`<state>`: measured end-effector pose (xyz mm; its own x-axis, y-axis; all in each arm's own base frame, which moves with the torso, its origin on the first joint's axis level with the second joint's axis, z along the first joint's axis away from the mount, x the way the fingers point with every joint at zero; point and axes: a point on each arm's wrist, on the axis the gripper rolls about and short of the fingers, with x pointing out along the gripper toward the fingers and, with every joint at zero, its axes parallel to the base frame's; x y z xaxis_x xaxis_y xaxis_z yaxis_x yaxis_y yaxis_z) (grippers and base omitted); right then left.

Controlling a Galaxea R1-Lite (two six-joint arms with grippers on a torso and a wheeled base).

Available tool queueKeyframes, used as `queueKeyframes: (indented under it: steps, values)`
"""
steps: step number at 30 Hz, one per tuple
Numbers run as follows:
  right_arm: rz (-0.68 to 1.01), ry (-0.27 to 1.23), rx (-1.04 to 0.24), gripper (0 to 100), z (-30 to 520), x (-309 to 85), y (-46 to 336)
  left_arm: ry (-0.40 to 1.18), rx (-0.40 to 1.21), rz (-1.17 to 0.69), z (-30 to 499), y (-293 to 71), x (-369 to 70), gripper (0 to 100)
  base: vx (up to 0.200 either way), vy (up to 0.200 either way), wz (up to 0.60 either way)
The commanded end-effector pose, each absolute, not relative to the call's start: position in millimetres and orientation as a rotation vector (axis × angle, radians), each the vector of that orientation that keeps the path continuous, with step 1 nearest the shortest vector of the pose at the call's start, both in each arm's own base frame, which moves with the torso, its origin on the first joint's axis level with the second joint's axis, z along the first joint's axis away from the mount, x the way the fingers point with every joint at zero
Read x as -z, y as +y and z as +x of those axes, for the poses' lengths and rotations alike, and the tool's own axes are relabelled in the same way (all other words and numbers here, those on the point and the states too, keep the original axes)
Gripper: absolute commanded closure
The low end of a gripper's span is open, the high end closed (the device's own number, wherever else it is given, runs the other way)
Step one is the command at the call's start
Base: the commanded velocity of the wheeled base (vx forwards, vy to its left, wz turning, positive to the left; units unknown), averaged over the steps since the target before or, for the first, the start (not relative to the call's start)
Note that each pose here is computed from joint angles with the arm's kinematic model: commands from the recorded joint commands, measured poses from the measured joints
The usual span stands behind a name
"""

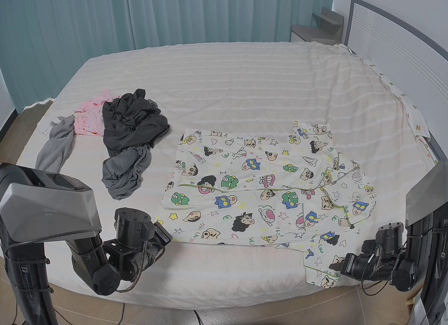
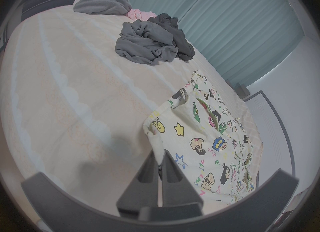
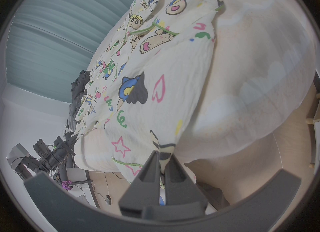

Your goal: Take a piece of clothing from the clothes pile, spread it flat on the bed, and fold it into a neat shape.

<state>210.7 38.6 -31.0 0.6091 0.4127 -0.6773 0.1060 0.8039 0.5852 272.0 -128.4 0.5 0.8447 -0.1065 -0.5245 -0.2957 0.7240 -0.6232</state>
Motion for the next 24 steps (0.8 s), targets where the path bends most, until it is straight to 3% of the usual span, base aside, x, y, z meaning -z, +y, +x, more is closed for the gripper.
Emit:
queueKeyframes:
  steps: [1,24]
  values:
    - [0.632,0.931,-0.172,100,204.8,27.6,36.5,0.553,-0.128,-0.749,270.9,-127.1,-1.8,100,0.000,0.000,0.00]
    - [0.602,0.943,-0.120,100,186.0,-4.7,19.0,0.621,-0.112,-0.678,238.0,-127.1,-2.1,100,0.000,0.000,0.00]
